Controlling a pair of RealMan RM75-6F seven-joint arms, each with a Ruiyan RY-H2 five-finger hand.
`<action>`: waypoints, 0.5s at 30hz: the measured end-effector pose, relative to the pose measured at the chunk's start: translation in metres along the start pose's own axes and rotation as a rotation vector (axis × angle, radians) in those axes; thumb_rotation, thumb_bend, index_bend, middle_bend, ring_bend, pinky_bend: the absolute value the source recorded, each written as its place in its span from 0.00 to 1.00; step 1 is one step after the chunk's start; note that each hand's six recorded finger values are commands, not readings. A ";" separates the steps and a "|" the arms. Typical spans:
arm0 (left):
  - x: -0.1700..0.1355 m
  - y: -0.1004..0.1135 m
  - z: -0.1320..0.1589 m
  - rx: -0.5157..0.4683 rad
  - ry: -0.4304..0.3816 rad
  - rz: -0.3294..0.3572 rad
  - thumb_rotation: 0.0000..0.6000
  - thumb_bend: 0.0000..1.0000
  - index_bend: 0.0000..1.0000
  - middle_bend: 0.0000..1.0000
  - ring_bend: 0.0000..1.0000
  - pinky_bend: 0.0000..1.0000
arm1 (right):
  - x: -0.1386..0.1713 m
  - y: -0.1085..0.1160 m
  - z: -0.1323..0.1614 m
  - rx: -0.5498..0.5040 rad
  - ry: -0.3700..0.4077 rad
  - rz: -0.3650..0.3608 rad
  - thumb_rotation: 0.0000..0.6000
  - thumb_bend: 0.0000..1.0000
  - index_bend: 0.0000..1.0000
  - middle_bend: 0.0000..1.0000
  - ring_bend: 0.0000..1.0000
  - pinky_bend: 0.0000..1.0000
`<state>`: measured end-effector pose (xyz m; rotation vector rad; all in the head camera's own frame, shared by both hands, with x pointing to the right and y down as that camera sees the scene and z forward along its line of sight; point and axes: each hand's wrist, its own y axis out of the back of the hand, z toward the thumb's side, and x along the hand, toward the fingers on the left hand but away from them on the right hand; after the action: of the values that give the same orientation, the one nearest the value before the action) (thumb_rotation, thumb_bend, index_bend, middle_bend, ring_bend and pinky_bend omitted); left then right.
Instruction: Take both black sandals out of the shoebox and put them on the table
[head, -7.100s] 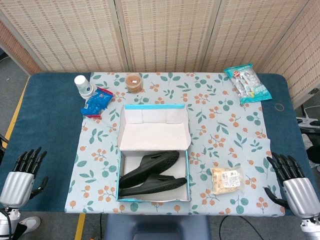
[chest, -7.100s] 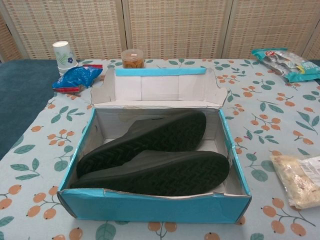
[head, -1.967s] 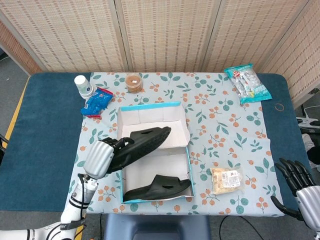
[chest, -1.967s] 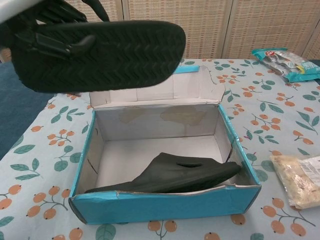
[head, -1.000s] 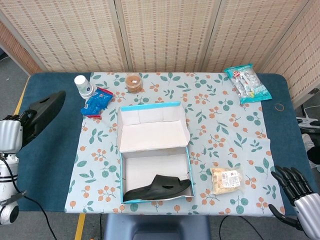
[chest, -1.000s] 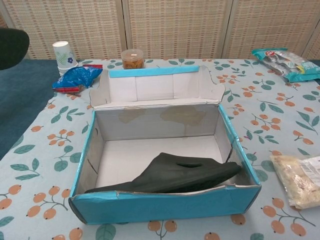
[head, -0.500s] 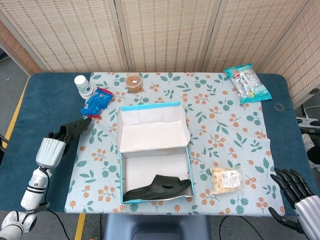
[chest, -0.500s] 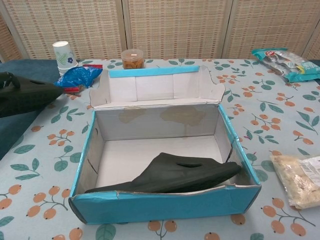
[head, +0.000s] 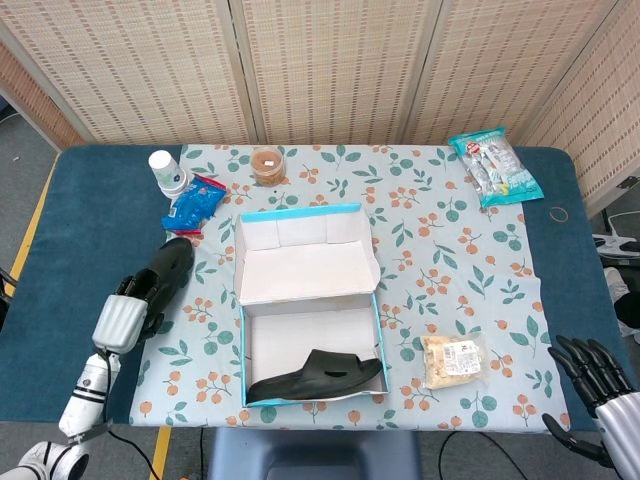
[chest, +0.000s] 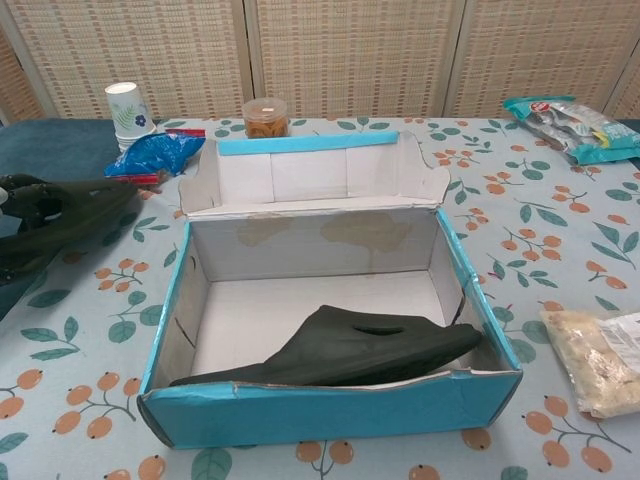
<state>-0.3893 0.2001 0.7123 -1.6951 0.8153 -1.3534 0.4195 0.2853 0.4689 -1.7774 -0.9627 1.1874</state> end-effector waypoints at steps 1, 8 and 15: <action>-0.001 0.000 0.002 -0.023 -0.003 -0.013 1.00 0.37 0.00 0.00 0.00 0.17 | 0.000 0.000 0.000 0.000 0.000 0.000 0.92 0.20 0.00 0.00 0.00 0.00; -0.014 0.011 0.011 -0.236 -0.019 -0.137 1.00 0.36 0.00 0.00 0.00 0.15 | 0.000 -0.001 0.000 0.004 -0.002 0.003 0.92 0.20 0.00 0.00 0.00 0.00; -0.021 0.020 0.006 -0.481 0.001 -0.242 1.00 0.35 0.00 0.00 0.00 0.12 | 0.000 -0.002 0.000 0.006 -0.006 0.006 0.92 0.20 0.00 0.00 0.00 0.00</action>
<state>-0.3882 0.2101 0.6839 -2.2233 1.0216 -1.3909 0.4192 0.2859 0.4705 -1.7740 -0.9568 1.1994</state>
